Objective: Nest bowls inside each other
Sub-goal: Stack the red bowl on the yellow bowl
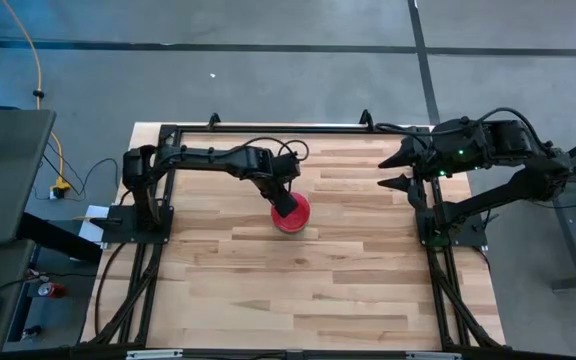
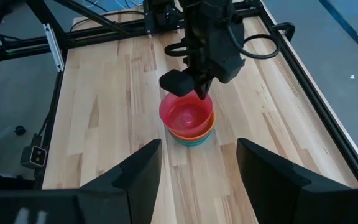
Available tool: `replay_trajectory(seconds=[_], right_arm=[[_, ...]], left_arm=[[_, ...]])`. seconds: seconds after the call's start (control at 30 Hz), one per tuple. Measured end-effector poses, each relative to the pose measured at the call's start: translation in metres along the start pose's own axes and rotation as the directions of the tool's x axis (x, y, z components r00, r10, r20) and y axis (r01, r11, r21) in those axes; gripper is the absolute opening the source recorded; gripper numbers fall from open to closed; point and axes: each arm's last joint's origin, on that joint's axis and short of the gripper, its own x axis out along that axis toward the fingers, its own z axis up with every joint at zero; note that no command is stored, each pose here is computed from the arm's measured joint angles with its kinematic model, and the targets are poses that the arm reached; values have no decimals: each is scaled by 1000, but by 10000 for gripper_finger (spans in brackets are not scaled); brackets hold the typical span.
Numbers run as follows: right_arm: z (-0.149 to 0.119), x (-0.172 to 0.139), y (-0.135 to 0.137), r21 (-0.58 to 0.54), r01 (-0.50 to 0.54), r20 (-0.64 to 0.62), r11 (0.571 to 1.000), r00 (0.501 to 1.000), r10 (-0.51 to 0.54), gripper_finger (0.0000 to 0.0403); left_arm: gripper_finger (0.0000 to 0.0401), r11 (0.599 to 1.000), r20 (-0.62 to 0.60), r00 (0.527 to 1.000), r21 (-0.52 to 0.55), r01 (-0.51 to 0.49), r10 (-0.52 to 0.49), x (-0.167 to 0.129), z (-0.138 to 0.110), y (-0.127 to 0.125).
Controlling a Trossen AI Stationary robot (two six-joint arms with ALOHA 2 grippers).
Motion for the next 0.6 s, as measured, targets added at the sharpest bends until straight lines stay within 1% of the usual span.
replay_trajectory(seconds=[0.4,0.6], right_arm=[[4,14,2,-3,3,-33,1000,999,-3,200],[6,20,4,-3,-24,-54,1000,998,24,200]], left_arm=[[0,1000,-4,1000,12,0,0,3,-8,-14],[0,1000,-37,999,21,-10,11,19,-10,-19]])
